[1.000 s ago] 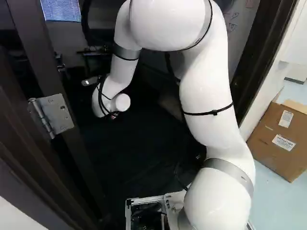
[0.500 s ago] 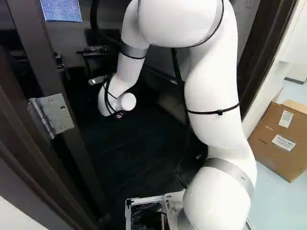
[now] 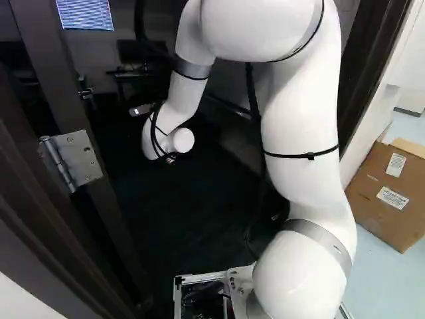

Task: Open the door and move inside

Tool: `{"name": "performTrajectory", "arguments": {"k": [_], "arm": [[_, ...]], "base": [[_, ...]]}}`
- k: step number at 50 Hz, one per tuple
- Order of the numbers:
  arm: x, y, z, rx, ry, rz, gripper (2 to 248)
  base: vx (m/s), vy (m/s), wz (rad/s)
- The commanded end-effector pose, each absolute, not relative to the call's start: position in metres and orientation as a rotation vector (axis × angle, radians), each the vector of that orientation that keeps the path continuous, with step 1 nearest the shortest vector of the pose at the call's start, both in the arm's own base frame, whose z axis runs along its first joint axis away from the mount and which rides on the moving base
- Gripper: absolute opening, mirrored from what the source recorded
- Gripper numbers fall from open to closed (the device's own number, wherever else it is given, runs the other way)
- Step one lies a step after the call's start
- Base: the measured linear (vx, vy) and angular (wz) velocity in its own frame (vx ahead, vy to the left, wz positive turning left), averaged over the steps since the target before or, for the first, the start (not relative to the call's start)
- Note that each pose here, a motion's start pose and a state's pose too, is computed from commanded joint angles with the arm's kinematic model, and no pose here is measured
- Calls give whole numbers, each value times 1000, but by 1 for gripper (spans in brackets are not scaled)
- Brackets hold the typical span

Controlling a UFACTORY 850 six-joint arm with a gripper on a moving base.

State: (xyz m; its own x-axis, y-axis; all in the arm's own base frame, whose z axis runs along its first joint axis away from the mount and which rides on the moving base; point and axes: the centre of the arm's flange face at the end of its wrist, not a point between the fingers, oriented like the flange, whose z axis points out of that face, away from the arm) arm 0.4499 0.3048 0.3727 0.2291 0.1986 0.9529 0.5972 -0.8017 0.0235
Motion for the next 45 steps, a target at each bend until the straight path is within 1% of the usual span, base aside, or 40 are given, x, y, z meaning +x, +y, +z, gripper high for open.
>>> {"name": "performTrajectory", "arguments": {"k": [25, 45], "arm": [[438, 235, 383, -2241, -624, -1642, 247], [411, 159, 390, -2330, -480, -1694, 247]], "base": [[0, 0, 0], [0, 0, 0]]}}
